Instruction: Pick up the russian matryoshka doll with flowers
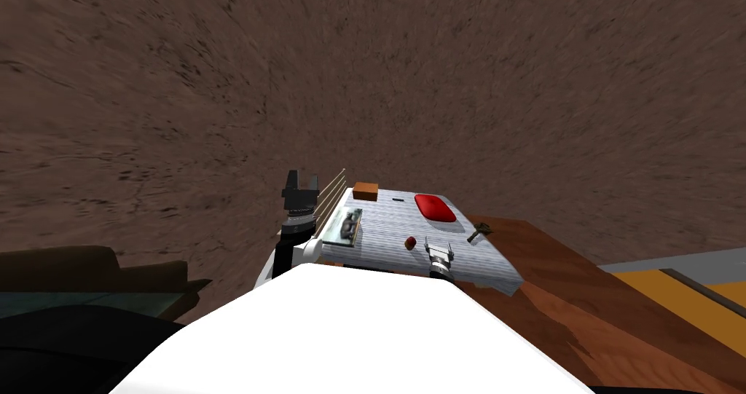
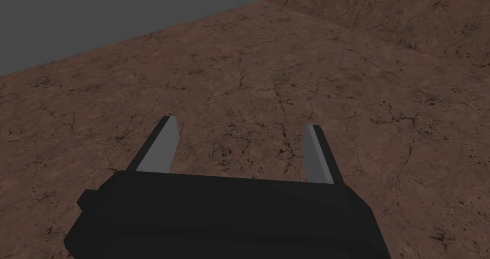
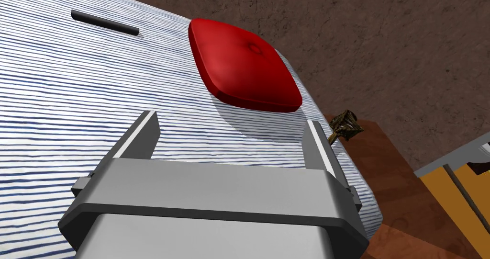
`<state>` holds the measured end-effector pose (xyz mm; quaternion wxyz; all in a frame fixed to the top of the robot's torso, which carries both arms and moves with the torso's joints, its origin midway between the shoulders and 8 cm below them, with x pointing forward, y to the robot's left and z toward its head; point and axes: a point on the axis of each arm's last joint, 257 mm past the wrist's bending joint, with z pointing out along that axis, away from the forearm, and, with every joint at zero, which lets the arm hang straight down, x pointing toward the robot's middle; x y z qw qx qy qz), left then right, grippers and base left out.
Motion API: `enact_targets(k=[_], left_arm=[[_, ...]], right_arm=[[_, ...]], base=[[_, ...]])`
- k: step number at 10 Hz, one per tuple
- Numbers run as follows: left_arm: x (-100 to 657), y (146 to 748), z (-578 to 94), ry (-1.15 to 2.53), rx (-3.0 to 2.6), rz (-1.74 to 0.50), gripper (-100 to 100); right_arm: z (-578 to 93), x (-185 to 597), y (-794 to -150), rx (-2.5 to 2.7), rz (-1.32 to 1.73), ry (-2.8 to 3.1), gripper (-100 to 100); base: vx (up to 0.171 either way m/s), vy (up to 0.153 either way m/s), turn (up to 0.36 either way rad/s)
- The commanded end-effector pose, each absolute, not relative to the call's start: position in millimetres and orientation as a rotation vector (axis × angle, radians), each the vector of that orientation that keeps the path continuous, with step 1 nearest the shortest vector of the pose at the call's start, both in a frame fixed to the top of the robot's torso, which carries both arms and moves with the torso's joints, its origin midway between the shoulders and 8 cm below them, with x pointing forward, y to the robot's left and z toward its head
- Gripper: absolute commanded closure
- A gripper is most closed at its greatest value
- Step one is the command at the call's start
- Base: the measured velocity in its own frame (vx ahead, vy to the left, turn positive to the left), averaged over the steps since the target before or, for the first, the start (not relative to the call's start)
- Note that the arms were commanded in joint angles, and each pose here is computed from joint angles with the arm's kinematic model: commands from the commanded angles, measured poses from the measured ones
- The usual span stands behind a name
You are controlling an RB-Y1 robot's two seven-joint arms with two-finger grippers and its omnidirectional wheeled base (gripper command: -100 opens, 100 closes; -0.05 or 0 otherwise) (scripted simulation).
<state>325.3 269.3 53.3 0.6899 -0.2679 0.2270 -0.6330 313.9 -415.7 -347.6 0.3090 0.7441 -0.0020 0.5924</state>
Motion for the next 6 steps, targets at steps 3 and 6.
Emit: enact_targets(k=[3, 6], left_arm=[[325, 269, 53, 0.508, -0.599, -1.416, 0], [325, 269, 53, 0.508, -0.599, -1.416, 0]], right_arm=[[-390, 297, -427, 2.08, 1.516, -0.136, -100], [-430, 283, -430, 2.188, 1.466, -0.282, -100]], base=[[0.035, 0.031, 0.038], [0.035, 0.026, 0.044]])
